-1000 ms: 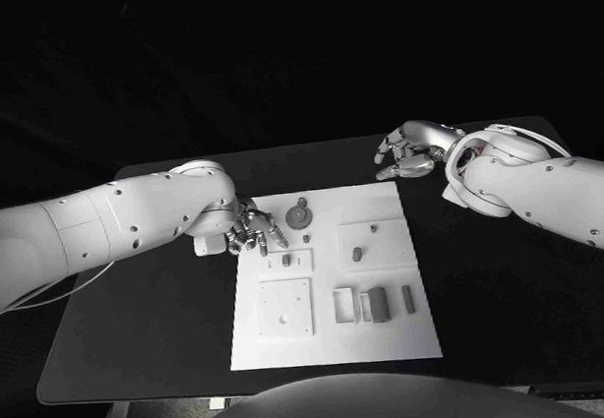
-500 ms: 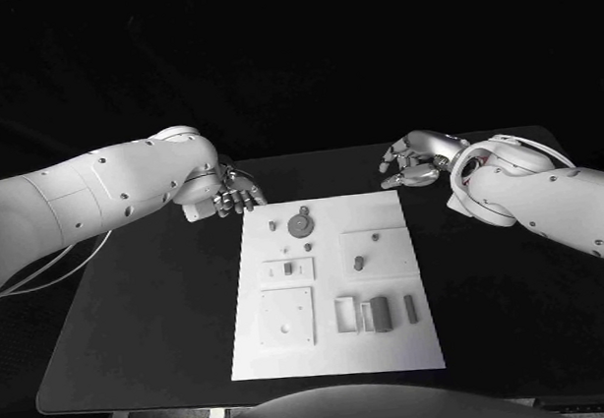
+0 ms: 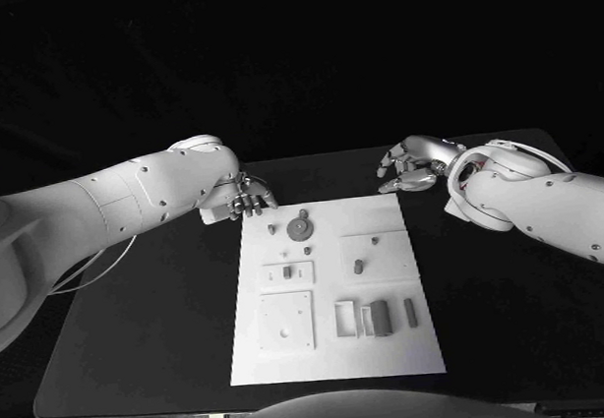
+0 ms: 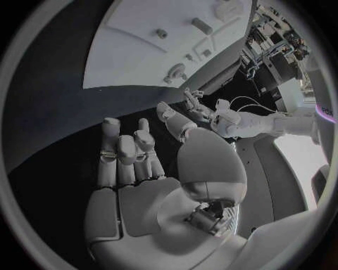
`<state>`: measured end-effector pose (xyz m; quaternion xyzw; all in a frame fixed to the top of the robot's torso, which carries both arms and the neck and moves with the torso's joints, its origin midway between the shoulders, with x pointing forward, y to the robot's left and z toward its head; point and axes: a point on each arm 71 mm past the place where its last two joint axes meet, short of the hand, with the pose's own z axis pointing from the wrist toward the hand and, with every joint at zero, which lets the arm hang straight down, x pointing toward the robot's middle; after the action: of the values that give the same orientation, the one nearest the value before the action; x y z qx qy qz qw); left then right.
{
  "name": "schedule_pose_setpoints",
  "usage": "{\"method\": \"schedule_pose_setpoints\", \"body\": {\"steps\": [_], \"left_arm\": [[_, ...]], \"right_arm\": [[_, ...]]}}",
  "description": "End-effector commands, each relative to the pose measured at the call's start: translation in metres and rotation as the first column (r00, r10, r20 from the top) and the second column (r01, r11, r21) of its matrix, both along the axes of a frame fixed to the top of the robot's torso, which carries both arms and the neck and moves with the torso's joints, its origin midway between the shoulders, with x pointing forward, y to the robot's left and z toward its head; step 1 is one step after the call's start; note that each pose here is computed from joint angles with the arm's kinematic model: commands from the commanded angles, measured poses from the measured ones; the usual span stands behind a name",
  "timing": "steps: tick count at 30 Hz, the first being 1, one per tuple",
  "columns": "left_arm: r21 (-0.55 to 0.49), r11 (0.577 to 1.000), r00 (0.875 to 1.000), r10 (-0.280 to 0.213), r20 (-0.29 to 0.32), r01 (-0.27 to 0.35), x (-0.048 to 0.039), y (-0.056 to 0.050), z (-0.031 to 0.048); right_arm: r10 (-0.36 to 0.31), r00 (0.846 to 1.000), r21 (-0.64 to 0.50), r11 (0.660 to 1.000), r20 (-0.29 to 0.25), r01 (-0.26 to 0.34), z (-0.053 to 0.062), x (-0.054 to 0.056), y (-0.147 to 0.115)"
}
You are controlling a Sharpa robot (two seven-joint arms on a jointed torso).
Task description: Assemble the parts on the task board
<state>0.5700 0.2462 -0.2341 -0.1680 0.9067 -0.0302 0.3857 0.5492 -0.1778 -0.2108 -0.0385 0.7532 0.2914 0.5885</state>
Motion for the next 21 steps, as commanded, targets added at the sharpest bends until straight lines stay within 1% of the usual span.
{"method": "schedule_pose_setpoints", "body": {"steps": [1,6,11,17,19,21], "left_arm": [[0.081,0.994,0.997,-0.075,0.013,0.074,0.0015,-0.003,-0.0009],[0.088,0.993,0.997,-0.077,0.000,0.077,0.0021,-0.006,-0.0055],[0.093,0.993,0.998,-0.070,-0.007,0.070,0.0028,-0.005,-0.0098],[0.079,0.995,0.997,-0.066,-0.029,0.068,0.0010,-0.006,-0.0216],[0.072,0.996,0.998,-0.059,-0.039,0.061,0.0008,-0.006,-0.0245],[0.073,0.995,0.997,-0.057,-0.042,0.060,0.0009,-0.005,-0.0257]], "right_arm": [[0.009,1.000,-0.006,1.000,-0.009,-0.009,-0.001,-0.001,0.001],[0.009,1.000,-0.006,1.000,-0.009,-0.009,0.000,-0.001,0.001],[0.013,1.000,-0.004,1.000,-0.009,-0.013,0.000,-0.001,0.003],[0.015,1.000,-0.004,1.000,-0.011,-0.015,0.000,-0.002,0.004],[0.015,1.000,-0.005,1.000,-0.011,-0.015,-0.001,-0.001,0.004],[0.014,1.000,-0.005,1.000,-0.012,-0.014,-0.001,-0.001,0.003]]}}
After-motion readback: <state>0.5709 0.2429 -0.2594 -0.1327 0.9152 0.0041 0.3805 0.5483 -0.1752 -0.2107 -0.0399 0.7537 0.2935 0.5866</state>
